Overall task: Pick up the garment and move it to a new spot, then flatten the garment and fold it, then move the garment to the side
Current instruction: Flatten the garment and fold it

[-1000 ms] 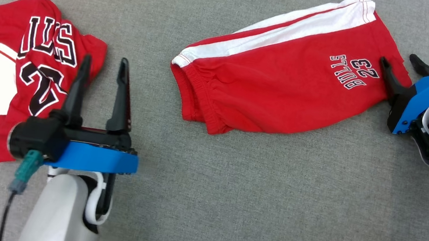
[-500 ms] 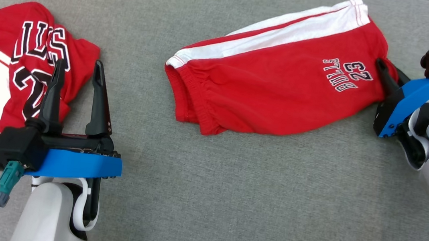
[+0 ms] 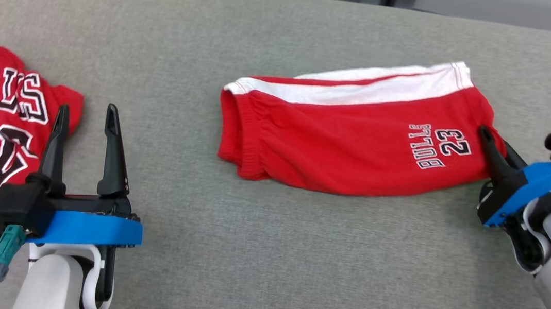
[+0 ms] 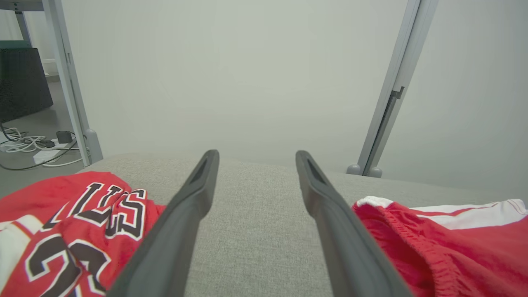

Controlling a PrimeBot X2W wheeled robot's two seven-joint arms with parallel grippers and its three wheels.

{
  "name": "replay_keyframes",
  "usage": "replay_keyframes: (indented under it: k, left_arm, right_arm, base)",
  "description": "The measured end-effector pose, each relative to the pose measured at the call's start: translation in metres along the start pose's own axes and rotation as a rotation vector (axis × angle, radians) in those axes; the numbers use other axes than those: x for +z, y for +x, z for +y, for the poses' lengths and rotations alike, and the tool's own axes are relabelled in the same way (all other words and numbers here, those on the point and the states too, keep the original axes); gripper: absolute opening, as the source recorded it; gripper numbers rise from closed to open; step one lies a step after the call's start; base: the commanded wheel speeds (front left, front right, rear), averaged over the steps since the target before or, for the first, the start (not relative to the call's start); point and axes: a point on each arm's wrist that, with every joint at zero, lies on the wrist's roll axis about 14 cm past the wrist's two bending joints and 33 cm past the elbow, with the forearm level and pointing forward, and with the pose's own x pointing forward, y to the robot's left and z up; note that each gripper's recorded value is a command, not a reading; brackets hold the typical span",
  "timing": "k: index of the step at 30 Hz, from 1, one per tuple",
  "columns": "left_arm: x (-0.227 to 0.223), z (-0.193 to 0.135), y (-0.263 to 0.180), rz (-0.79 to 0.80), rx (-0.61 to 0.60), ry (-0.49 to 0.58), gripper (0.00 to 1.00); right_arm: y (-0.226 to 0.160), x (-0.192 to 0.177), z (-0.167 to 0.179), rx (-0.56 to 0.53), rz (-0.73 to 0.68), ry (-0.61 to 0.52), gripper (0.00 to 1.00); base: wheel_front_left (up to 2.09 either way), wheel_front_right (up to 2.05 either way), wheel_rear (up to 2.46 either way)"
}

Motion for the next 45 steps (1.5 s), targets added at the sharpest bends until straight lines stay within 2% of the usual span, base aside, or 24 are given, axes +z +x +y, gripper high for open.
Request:
replay_keyframes:
  k: [9,13,18,24,32,36,37,38,45]
  left_arm:
    - [0.004,-0.011,-0.006,-0.008,-0.03,-0.007,1.0]
    - [0.004,-0.012,-0.011,-0.005,-0.034,-0.008,1.0]
    - [0.002,-0.012,-0.014,0.003,-0.034,-0.009,1.0]
    - [0.003,-0.012,-0.016,0.002,-0.036,-0.011,1.0]
    - [0.01,-0.013,-0.021,-0.011,-0.037,-0.015,1.0]
    - [0.012,-0.009,-0.024,-0.014,-0.025,-0.018,1.0]
    - [0.012,-0.009,-0.024,-0.014,-0.025,-0.018,1.0]
    - [0.012,-0.006,-0.025,-0.014,-0.017,-0.021,1.0]
    - [0.012,0.0,-0.031,-0.01,0.004,-0.024,1.0]
  right_arm:
    - [-0.05,-0.003,-0.055,-0.163,-0.043,0.082,0.0]
    - [-0.074,-0.016,-0.082,-0.253,-0.039,0.115,0.0]
    - [-0.083,-0.02,-0.088,-0.277,-0.04,0.121,0.0]
    - [-0.078,-0.002,-0.08,-0.252,-0.096,0.107,0.0]
    - [-0.046,0.051,-0.01,-0.062,-0.231,0.048,0.0]
    - [-0.033,0.061,0.03,0.036,-0.254,0.024,0.0]
    - [-0.033,0.061,0.03,0.036,-0.254,0.024,0.0]
    - [-0.027,0.064,0.05,0.083,-0.26,0.017,0.0]
    - [-0.012,0.063,0.107,0.207,-0.254,0.021,0.0]
  base:
    - [0.0,0.0,0.0]
    - [0.0,0.0,0.0]
    - [0.0,0.0,0.0]
    - [0.0,0.0,0.0]
    - [0.0,0.0,0.0]
    - [0.0,0.0,0.0]
    - [0.0,0.0,0.0]
    - [0.0,0.0,0.0]
    - [0.0,0.0,0.0]
